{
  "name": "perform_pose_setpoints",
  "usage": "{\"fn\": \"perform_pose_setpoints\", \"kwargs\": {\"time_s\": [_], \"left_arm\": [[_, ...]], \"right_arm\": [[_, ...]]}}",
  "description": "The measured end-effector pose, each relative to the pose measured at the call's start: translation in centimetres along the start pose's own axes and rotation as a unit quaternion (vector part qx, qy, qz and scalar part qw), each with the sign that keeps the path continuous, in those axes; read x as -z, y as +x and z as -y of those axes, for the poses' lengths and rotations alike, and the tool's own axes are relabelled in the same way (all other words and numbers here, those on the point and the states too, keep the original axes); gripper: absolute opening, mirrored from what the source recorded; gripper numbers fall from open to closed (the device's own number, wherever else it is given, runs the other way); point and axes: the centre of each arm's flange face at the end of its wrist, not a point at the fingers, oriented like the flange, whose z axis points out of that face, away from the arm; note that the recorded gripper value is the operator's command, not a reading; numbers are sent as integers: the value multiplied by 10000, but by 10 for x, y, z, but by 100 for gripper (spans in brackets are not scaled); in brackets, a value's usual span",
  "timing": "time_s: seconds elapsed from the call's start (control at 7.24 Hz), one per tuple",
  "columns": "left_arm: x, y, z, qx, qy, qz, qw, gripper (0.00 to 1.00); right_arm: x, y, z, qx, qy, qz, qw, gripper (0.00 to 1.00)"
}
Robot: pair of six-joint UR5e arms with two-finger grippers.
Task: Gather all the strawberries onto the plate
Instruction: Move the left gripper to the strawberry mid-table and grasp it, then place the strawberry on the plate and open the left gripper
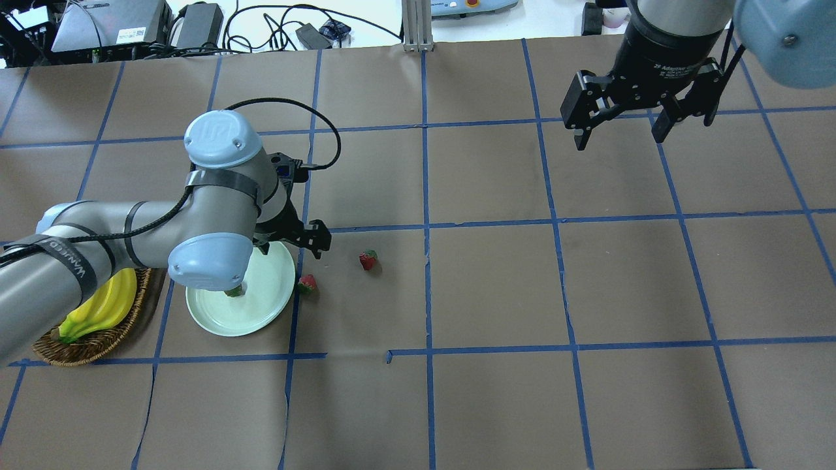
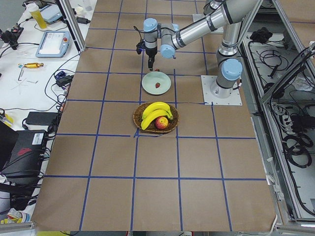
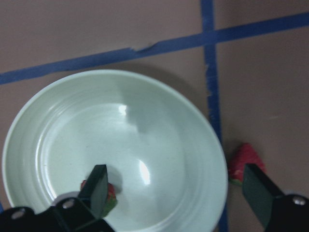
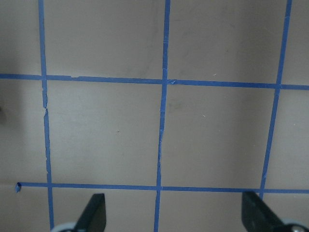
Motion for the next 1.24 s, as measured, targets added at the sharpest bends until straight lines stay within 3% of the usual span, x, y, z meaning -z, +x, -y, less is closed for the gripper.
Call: {"fn": "perform_pose_setpoints", "kwargs": {"time_s": [0.28, 0.55, 0.83, 1.24], "left_arm": [[-22, 56, 4, 243, 16, -171, 9996, 88], [-50, 84, 6, 314, 56, -157, 9994, 38], [-60, 92, 17, 314, 147, -150, 9993, 2], [-44, 88, 26, 194, 265, -17, 9995, 2]], "right_arm": [[0, 0, 0, 1, -4, 0, 10000, 100], [0, 0, 0, 1, -8, 2, 10000, 100], [0, 0, 0, 2, -3, 2, 10000, 100], [0, 0, 0, 2, -2, 2, 10000, 100]]}}
